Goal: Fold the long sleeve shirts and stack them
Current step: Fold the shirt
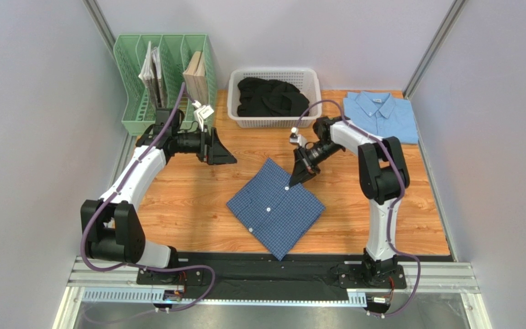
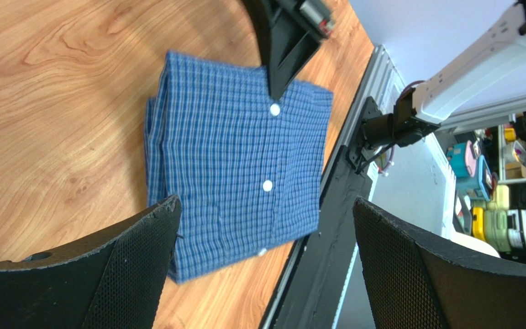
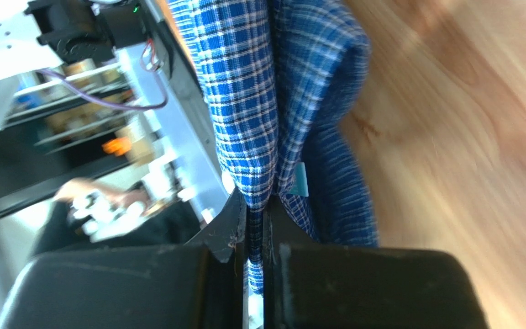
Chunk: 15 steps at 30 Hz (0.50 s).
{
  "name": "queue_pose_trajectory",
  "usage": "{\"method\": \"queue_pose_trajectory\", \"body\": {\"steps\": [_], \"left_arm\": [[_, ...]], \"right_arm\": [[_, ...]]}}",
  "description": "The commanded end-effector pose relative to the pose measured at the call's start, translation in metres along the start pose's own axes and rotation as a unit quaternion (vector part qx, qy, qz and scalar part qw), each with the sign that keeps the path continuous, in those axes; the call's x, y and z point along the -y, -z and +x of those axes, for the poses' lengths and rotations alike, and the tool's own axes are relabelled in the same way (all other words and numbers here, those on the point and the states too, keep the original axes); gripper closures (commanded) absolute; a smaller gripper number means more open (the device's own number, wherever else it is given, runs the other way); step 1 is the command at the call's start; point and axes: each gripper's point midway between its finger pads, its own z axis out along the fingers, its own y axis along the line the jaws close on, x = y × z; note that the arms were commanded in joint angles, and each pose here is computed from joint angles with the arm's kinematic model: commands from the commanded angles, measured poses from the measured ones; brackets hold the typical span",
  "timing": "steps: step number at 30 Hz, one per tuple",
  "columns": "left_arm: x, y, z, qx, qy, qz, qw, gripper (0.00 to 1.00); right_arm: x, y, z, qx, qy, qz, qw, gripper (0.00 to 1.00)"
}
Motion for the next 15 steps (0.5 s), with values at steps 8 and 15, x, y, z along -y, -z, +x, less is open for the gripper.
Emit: {"method": "queue_pose_trajectory", "body": {"steps": [8, 15], "left_arm": [[0.002, 0.002, -0.009, 0.007, -0.017, 0.008, 1.000, 0.01], [0.003, 0.003, -0.008, 0.004, -0.024, 0.009, 1.000, 0.01]], "right_arm": [[-0.023, 0.065, -0.014, 0.071, 0.049, 0.174, 0.981, 1.00], [-0.022, 0.125, -0.013, 0.094, 0.044, 0.240, 0.965, 1.00]]}}
